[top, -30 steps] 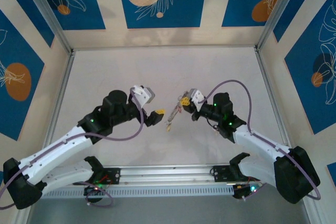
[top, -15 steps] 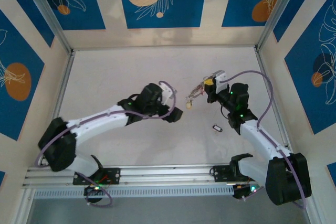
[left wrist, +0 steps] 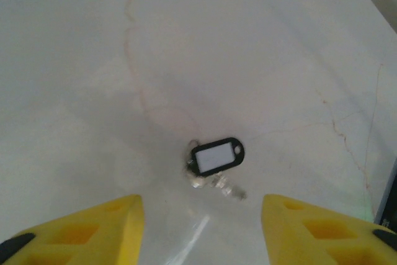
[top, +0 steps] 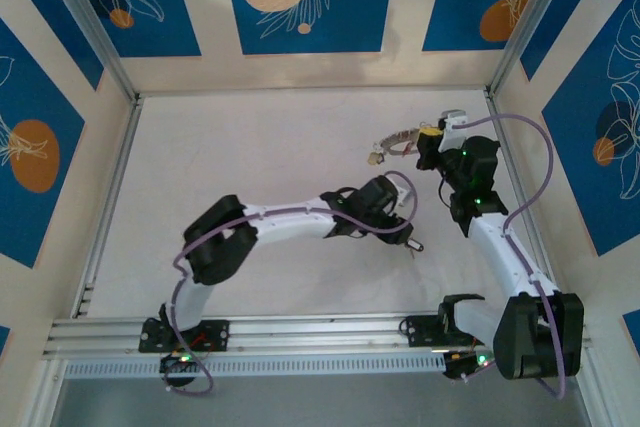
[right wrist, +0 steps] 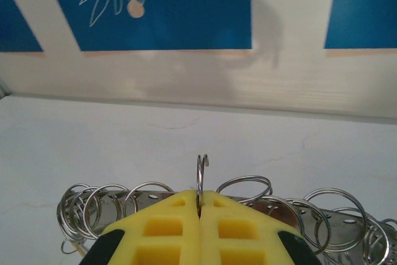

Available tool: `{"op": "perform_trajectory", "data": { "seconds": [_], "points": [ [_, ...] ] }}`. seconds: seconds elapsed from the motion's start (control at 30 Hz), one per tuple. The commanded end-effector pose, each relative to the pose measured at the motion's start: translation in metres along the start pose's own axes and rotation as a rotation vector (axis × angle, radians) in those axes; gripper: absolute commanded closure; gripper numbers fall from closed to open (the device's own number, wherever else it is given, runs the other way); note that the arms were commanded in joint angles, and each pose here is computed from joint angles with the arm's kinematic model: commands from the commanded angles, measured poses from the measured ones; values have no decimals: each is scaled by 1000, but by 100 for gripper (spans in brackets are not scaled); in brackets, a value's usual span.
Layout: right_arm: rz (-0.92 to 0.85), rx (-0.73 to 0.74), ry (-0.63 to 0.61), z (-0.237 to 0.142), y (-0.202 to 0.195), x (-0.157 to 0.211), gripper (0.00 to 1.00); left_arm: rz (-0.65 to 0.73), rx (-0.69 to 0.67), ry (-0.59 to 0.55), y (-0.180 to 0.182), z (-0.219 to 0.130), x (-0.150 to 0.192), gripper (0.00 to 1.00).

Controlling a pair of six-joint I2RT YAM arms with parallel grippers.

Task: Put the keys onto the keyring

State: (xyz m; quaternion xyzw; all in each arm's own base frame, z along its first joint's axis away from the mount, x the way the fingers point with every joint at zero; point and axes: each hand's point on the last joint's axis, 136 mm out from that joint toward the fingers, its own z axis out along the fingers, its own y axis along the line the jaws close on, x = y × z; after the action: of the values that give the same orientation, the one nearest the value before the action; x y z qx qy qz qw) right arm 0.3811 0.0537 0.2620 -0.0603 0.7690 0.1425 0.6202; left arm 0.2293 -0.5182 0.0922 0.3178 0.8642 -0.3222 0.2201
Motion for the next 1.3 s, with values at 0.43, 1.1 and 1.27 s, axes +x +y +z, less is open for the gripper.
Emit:
{"op": "perform_trajectory", "data": {
  "seconds": [0.43, 1.1, 1.27],
  "points": [
    [37, 18, -82, -7, -13, -36, 100, -17, -192, 64, 11, 41, 7, 56],
    [27, 16, -79, -7, -17, -33, 100, -76, -170, 159, 14, 72, 27, 74],
    [36, 16, -77, -6, -20, -31, 100, -108, -188, 198, 15, 72, 33, 74]
  ]
}}
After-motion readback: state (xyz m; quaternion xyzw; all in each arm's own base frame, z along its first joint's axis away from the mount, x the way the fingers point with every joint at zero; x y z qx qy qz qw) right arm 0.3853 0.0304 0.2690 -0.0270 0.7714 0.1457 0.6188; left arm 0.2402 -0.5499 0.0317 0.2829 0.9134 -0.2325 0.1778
